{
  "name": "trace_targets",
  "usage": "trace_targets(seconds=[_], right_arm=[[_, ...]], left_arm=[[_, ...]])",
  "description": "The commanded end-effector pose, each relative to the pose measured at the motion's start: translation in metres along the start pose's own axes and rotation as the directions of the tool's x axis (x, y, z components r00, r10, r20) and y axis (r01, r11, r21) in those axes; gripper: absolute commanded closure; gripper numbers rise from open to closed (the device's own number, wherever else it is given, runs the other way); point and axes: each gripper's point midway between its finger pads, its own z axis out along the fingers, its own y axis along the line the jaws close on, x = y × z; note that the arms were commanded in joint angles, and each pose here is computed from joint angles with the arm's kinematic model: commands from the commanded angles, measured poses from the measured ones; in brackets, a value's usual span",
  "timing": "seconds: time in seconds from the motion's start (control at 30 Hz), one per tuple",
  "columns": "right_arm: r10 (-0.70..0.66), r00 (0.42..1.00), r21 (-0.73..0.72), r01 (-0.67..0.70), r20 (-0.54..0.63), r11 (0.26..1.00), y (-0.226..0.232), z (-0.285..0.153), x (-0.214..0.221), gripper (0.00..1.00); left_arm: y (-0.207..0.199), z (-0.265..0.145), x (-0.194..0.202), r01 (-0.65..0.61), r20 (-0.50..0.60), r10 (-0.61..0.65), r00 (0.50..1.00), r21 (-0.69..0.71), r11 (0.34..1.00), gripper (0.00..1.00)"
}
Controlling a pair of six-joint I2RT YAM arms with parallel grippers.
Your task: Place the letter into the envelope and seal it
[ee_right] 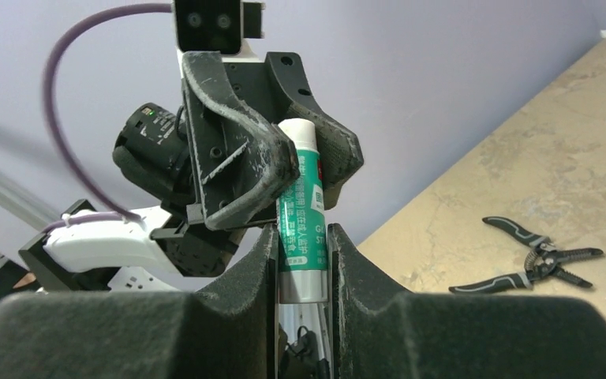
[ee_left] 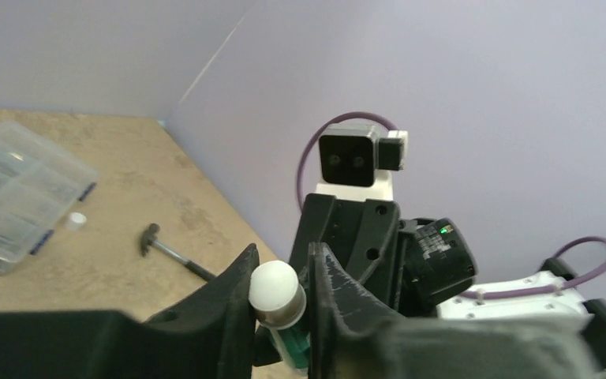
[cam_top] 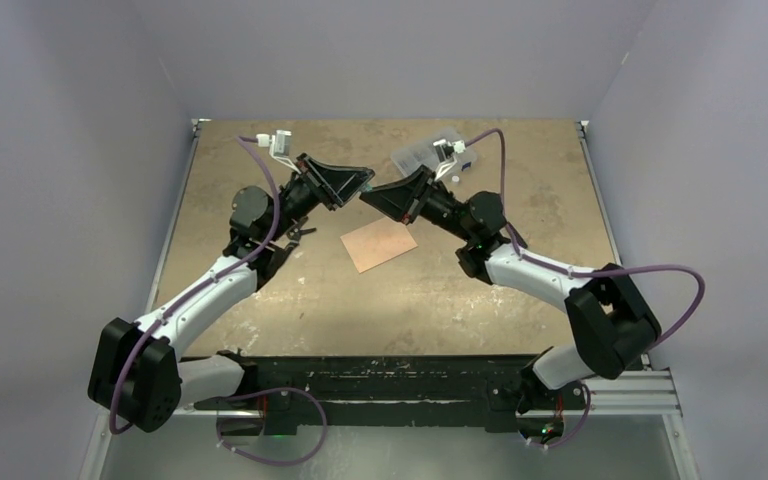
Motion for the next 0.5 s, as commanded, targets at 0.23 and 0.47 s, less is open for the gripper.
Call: trace_targets(seconds=[0.23, 0.47], right_arm=[[-0.082, 0.996, -0.068, 0.083, 0.022, 0.994, 0.022, -0.012, -0.002, 0.48], [-0.145, 0.989, -0.086, 0.143, -0.02, 0.986, 0.031, -0.026, 0.006, 0.44]], left_arm=[[-0.02, 0.003, -0.011, -0.02, 0.002, 0.02, 1.0, 0.075, 0.997, 1.0], [-0.029, 0.008, -0.015, -0.052, -0.037, 0.056, 0.998, 0.101, 0.994, 1.0]])
